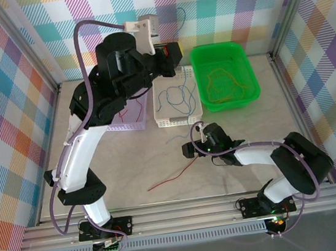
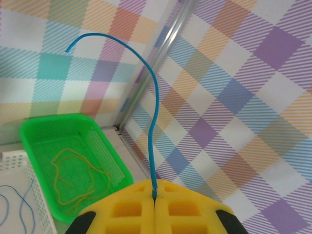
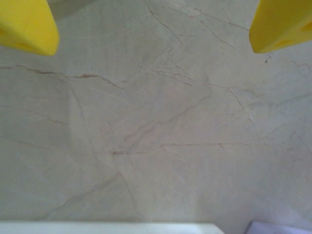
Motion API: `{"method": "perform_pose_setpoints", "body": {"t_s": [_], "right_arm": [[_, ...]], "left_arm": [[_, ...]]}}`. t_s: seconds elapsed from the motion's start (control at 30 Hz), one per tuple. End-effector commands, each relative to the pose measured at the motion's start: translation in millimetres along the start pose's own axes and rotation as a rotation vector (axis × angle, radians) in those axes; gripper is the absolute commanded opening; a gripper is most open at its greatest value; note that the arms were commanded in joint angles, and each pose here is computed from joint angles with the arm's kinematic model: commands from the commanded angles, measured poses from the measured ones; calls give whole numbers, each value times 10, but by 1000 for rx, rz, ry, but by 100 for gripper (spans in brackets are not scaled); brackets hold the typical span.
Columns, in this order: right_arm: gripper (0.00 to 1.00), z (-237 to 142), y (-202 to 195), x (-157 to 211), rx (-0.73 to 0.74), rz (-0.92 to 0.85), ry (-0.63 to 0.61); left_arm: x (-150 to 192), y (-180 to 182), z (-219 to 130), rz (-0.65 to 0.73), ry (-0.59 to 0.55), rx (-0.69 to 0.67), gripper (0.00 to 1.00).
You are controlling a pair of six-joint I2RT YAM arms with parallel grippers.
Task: Untangle the cables
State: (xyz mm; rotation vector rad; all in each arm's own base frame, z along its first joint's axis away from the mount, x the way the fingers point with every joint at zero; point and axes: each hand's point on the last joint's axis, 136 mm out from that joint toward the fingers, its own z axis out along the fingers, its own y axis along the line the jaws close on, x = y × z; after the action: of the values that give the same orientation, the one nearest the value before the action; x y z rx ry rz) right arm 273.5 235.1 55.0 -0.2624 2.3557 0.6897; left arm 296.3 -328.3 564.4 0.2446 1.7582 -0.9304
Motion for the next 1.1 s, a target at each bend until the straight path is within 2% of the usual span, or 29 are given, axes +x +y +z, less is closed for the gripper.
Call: {"method": "perform_pose_setpoints", "body": {"t_s": [0.0, 0.2, 0.37, 0.7, 1.07], "right_arm": [[100, -299, 55, -282, 9, -34, -132], [100, -822, 96, -511, 31, -92, -247], [100, -1081, 92, -514, 20, -114, -313], [100, -1166, -18, -308, -8, -106, -379], [100, -1191, 16, -303, -36, -106, -398]], "left_arm": [[-237, 166, 40, 41, -80, -39, 0], [-272, 593, 459, 27, -88, -95, 0], [-280, 876, 826, 27, -111, -119, 0], [-79, 1356, 1497, 19, -113, -151, 0], [575, 1888, 1990, 50, 34, -251, 0]]}}
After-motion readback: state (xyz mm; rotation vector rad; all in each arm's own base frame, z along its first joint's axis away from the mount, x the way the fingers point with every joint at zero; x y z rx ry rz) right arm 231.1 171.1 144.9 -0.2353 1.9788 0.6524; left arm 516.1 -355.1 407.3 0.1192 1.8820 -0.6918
